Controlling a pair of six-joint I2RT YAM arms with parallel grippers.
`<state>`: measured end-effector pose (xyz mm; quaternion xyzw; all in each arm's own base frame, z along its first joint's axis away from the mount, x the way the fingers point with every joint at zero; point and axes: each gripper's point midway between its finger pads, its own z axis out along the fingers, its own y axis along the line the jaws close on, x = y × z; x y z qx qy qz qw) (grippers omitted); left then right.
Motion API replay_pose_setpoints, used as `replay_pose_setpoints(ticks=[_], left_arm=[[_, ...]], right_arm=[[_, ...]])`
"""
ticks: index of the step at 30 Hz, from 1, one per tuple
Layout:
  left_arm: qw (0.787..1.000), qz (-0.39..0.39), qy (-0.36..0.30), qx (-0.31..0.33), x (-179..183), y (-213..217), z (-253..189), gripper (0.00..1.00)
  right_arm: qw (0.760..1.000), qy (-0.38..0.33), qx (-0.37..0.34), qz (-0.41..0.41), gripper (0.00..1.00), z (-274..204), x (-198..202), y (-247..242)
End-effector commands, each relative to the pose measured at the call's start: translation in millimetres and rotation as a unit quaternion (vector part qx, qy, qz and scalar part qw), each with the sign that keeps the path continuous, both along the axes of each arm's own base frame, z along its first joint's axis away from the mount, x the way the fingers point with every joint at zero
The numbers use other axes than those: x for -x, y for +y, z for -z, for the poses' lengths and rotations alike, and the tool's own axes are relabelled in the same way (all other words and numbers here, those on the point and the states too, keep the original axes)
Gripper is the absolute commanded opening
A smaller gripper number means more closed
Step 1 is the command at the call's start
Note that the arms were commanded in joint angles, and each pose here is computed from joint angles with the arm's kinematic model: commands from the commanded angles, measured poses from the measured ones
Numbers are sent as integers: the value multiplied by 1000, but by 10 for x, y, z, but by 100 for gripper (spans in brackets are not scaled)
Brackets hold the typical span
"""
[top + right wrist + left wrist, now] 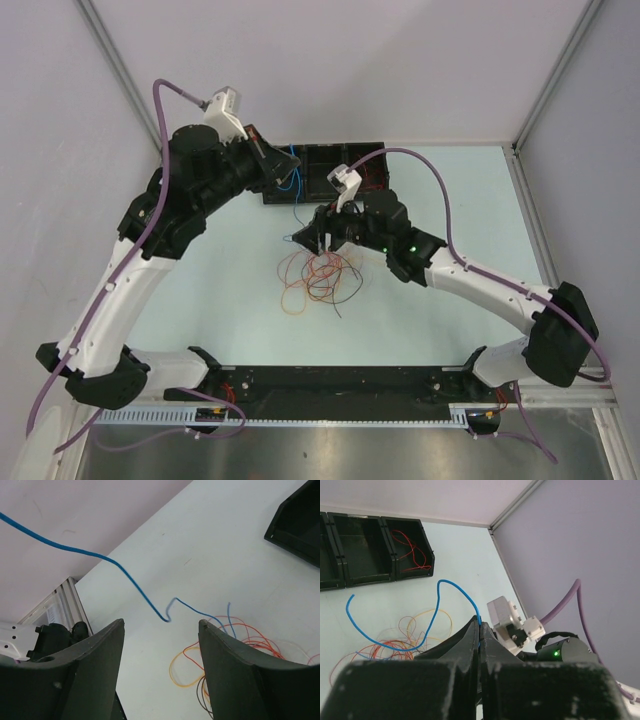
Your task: Untangle the cables
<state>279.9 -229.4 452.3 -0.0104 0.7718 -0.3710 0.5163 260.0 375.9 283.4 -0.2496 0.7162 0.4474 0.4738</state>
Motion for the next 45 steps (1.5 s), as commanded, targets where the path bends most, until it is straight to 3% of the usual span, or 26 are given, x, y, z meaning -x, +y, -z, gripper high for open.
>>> replay_pose_setpoints(ticks=[1,2,5,6,9,16,21,26,31,39,41,43,45], left_arm=[[1000,-6,-6,24,-17,25,-93,0],[1000,-9,-5,23,-23,40,-78,0],[1000,-14,-6,24,-28,84,-69,0],[1000,-4,-6,25,1,73,-72,0],[1000,-12,-2,24,-15,132,-36,0],[999,-28,8,27,-73,285,70,0],[997,-66,35,-2,-229,465,476,0],[990,48,130,-14,-238,11,1298,0],[971,88,215,-52,-145,-232,1996,0],[961,128,232,-76,-34,-530,2259,0],[960,135,229,-83,-14,-529,2272,17],[965,119,216,-95,-40,-446,2225,45],[967,98,209,-109,-29,-330,2190,55]], right_arm=[[998,-56,-32,-7,65,-401,-4,217],[998,-56,-29,-5,65,-378,-17,242],[998,-59,-28,0,50,-386,-20,298],[998,-60,-27,3,32,-390,-27,296],[998,-61,-22,14,1,-395,-35,278],[997,-61,-28,39,0,-511,-38,178],[993,-82,-79,40,0,-1018,99,-12],[980,-127,-144,41,0,-1702,213,-264],[969,-164,-180,42,0,-2162,254,-406],[962,-172,-203,57,0,-2325,160,-510],[963,-172,-201,60,0,-2315,128,-527],[963,-172,-196,69,0,-2298,69,-574],[963,-171,-193,78,0,-2281,-1,-621]])
